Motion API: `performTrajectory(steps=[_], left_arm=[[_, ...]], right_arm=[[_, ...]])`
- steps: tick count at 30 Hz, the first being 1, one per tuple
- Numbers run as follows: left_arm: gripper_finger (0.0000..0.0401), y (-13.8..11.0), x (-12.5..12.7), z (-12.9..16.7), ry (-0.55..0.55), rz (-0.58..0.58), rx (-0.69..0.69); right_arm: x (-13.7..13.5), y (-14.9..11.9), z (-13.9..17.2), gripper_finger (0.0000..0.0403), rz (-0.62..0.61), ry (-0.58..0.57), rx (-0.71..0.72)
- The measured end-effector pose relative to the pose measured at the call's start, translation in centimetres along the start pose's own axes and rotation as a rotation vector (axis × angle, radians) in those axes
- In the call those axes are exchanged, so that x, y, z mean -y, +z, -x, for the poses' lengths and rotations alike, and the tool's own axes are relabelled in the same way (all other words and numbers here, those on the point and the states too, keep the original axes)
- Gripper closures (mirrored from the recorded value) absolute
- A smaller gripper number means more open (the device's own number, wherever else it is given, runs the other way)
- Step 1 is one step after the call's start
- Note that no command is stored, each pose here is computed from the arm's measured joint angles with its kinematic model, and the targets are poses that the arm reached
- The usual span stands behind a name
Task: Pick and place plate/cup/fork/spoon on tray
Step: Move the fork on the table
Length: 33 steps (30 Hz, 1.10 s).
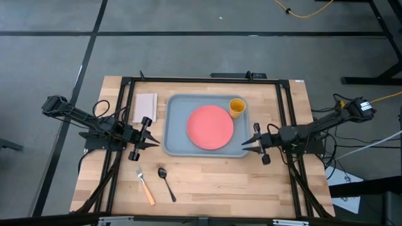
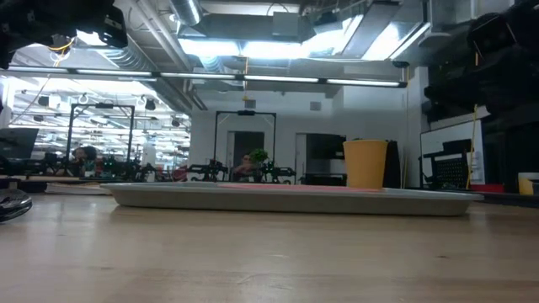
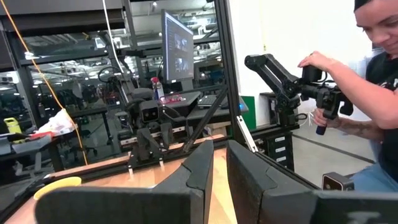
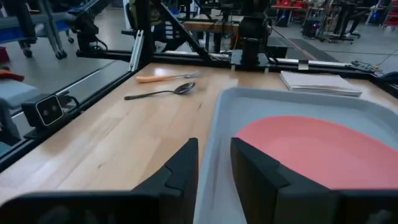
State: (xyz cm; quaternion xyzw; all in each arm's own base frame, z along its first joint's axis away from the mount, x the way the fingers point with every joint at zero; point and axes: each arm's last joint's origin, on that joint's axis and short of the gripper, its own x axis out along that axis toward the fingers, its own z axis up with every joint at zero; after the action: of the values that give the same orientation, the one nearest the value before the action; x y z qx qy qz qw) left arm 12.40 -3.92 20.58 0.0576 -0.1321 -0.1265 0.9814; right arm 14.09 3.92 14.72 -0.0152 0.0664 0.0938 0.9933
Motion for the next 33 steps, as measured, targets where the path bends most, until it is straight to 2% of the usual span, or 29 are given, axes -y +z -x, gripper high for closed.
performTrajectory(steps=[11,16,25,33], left_arm=[[0.0362,0.0,0.0,0.0,0.001,0.000,-0.001],[0.0362,0.0,0.0,0.0,0.001,0.000,-0.001],[0.0362,0.0,0.0,0.0,0.001,0.000,-0.001],[0.0362,0.0,0.0,0.0,0.001,0.000,-0.001]], right_arm=[[0.2,1.3,1.5,0.0304,-0.006,-0.001,0.102],[0.3,1.4,2.5,0.0304,-0.006,-0.006,0.104],[1.0,1.1,4.5,0.0304,-0.010,-0.050,0.109],[1.5,1.6,5.1,0.0304,0.032,-0.090,0.181]])
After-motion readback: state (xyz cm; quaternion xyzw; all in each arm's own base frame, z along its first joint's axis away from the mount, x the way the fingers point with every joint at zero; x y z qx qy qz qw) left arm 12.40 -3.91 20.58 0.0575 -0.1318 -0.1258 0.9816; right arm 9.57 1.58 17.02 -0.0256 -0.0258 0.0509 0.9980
